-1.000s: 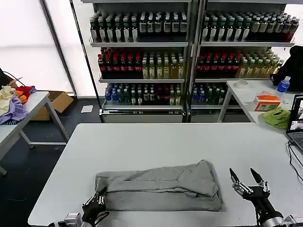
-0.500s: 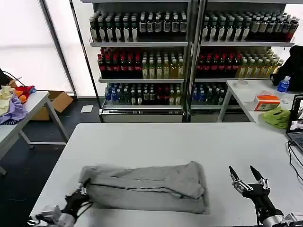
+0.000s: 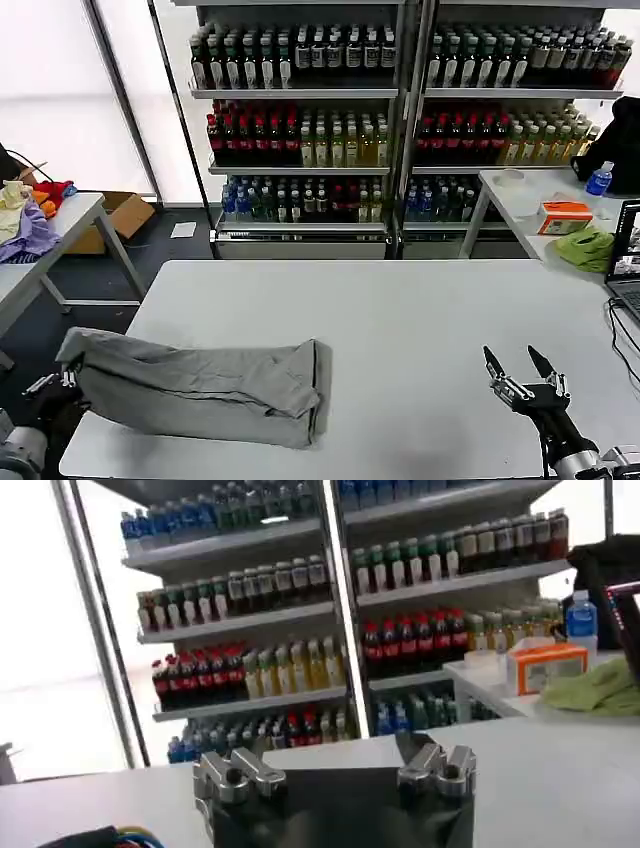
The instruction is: Fold and organize the clothes.
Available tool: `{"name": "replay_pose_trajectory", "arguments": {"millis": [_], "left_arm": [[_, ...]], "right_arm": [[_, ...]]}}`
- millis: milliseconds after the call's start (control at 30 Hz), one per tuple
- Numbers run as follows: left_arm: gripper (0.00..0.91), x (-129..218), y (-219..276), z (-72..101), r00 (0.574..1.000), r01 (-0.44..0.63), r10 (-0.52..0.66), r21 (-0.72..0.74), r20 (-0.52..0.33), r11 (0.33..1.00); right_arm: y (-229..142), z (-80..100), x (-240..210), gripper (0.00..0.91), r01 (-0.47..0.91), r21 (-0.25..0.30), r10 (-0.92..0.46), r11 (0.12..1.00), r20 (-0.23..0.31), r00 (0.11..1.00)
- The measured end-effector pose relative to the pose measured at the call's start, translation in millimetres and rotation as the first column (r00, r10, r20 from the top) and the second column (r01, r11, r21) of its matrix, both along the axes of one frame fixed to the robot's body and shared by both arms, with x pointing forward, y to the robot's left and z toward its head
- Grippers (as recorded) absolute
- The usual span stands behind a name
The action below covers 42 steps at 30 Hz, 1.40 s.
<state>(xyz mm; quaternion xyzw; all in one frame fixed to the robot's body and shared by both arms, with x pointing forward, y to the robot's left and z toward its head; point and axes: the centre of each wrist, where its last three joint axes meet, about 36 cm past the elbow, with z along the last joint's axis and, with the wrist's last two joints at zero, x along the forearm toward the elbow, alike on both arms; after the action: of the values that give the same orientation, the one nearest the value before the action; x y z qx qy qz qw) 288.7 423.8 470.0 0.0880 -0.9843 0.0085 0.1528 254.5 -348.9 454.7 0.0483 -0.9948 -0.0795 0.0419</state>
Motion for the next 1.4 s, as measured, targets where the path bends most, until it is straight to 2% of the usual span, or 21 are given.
{"name": "replay_pose_trajectory", "arguments": {"millis": [133,233,433,633,733,867,900,933,967,1000,1267,1400], "left_arm": [[0.010,2.4,-36.3,14.0,0.996,0.086,-0.086,-0.017,0.018,0.996],[0.010,7.1,-71.7,13.9,0.987,0.160,-0.159,-0.057,0.018,0.985],[0.010,15.3,-137.5,-5.5,0.953,0.300,-0.304,-0.139,-0.008,0.944],[0.010,18.9,-186.5,-32.2,0.923,0.358,-0.380,-0.224,-0.065,0.906],[0.373,21.5,-206.0,-42.1,0.909,0.377,-0.408,-0.251,-0.084,0.892],[0.393,28.7,-225.6,-52.5,0.899,0.384,-0.425,-0.277,-0.104,0.881],[0.443,30.7,-229.1,-53.7,0.898,0.385,-0.427,-0.283,-0.106,0.879],[0.786,33.4,-232.8,-54.4,0.897,0.386,-0.430,-0.288,-0.105,0.876],[0.867,35.6,-235.8,-54.5,0.895,0.390,-0.434,-0.290,-0.104,0.874],[0.907,37.7,-238.2,-54.4,0.894,0.393,-0.437,-0.292,-0.102,0.872],[0.907,46.0,-249.1,-52.0,0.887,0.406,-0.452,-0.309,-0.093,0.860],[0.907,42.8,-253.4,-43.5,0.884,0.412,-0.462,-0.341,-0.075,0.845]], "right_arm": [[4.2,2.4,-1.0,0.907,-0.008,0.002,0.008,1.000,0.005,1.000],[6.5,3.5,-2.0,0.907,-0.010,0.000,0.010,1.000,0.005,1.000],[8.6,5.3,-5.4,0.907,-0.009,-0.003,0.009,1.000,0.005,1.000],[7.2,4.3,-9.1,0.907,0.000,-0.017,0.000,1.000,-0.006,1.000],[8.3,3.3,-10.8,0.907,0.001,-0.018,-0.001,1.000,-0.012,1.000],[11.8,1.3,-12.0,0.907,-0.001,-0.016,0.001,1.000,-0.019,1.000],[13.1,0.4,-12.4,0.907,-0.003,-0.015,0.003,1.000,-0.022,1.000],[14.3,-0.3,-12.7,0.907,-0.005,-0.015,0.005,1.000,-0.024,1.000],[15.5,-1.1,-13.1,0.907,-0.007,-0.014,0.007,1.000,-0.027,1.000],[16.7,-1.8,-13.5,0.907,-0.009,-0.013,0.009,1.000,-0.030,1.000],[25.5,-7.1,-14.9,0.907,-0.025,-0.011,0.024,1.000,-0.040,0.999],[27.8,-10.7,-15.1,0.907,-0.028,-0.011,0.027,1.000,-0.049,0.998]]}}
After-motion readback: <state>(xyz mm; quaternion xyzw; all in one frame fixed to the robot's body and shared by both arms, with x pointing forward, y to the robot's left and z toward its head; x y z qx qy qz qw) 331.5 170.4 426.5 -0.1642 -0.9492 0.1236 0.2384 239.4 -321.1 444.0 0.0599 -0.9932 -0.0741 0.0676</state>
